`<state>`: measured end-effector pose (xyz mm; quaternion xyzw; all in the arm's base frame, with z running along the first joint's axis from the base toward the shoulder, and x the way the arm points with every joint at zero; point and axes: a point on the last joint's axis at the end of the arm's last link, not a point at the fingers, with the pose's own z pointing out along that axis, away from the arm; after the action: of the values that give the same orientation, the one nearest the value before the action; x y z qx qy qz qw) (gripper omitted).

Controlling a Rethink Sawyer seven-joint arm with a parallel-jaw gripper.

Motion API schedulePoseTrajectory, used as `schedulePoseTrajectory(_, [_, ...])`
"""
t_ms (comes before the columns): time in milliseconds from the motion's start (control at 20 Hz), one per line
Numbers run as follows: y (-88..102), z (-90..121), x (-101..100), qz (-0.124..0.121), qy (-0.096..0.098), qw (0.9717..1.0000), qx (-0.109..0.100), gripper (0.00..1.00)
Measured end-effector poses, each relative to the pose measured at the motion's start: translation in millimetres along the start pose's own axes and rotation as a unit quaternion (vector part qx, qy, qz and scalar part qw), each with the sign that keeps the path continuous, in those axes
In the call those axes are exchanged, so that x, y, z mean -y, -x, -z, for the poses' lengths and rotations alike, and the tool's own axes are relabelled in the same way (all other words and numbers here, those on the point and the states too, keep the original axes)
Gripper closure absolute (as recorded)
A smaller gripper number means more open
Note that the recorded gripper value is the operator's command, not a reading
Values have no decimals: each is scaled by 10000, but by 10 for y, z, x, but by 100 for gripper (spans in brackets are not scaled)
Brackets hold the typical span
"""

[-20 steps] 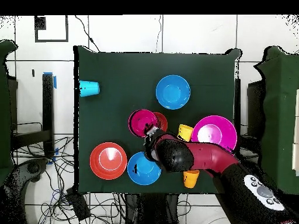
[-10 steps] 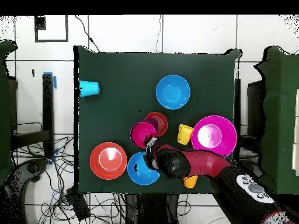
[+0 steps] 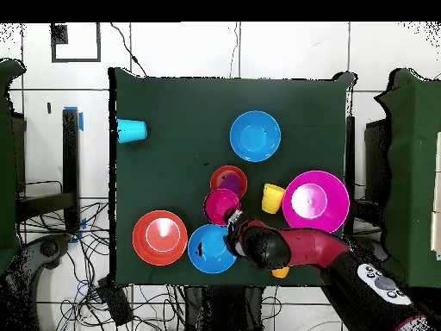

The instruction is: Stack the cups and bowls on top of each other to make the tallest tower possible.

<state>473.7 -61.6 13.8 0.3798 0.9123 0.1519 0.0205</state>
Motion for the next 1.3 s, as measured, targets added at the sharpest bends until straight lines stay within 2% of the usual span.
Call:
schedulePoseTrajectory(300, [175,56,82,-122,18,9998,147,100])
schedulePoseTrajectory(600, [307,163,78,-135,79,9994,299,100])
schedulePoseTrajectory(800, [487,318,-30,-132,241,9984,492,100])
schedulePoseTrajectory(1000, [729,507,-240,-107,408,9968,679,100])
schedulePoseTrajectory(1300, [987,624,-537,48,648,9936,929,100])
